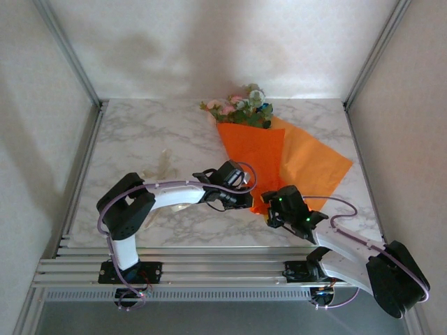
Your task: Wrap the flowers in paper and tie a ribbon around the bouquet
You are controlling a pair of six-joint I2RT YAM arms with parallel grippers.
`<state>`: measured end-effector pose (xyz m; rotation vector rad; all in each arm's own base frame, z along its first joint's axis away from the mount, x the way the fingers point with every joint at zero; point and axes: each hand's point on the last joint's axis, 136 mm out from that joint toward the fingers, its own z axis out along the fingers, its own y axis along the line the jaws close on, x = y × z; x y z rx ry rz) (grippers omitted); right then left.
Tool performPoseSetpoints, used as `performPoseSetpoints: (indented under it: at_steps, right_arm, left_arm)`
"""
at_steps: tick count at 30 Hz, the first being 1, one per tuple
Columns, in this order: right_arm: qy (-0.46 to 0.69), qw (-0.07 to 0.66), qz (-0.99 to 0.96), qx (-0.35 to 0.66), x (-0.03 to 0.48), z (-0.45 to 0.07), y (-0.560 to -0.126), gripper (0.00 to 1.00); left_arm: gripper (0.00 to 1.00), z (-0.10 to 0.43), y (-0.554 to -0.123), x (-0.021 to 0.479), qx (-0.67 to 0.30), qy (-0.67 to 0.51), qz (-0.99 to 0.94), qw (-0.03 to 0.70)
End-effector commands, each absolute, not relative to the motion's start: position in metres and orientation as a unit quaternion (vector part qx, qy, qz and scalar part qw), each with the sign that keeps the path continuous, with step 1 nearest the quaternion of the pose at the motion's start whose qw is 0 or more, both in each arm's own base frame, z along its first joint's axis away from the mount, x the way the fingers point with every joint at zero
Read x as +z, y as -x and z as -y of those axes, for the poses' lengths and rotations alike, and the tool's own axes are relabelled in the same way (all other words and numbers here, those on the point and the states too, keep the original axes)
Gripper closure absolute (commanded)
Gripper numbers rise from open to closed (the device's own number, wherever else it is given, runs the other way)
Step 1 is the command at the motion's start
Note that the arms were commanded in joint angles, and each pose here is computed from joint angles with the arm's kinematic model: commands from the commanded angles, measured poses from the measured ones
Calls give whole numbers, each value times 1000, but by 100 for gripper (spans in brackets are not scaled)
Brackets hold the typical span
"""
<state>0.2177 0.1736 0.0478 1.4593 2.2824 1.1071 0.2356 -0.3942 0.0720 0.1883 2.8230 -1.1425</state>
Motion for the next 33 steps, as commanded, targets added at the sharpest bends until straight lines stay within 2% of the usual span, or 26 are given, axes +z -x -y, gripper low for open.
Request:
performPoseSetpoints:
  at_steps: [1,6,14,21,27,30,33]
  right_arm:
    - [-503,129,-767,378,49,-172,-222,40]
    - [-512,141,-753,388,54,-176,-223,38]
    - [-526,144,-735,402,68,-188,-214,43]
    - [-541,147,-730,391,56,-188,-214,65]
    - [-546,145,-729,386,48,-189,-216,87]
    - [-545,146,-737,372,47,-186,-213,98]
    - [-547,146,-741,362,44,-180,-209,100]
  left_arm:
    - [100,399,-236,78,-388,-63,-919,37]
    - [100,398,-235,78,-395,-48,-917,33]
    - [100,398,-240,78,-398,-28,-916,39]
    - [100,398,-238,79,-412,-13,-910,33]
    - [100,397,-237,87,-429,-5,-903,30]
    - [86,390,-243,91,-428,6,-903,35]
    - [60,372,-264,101,-423,30,-903,62]
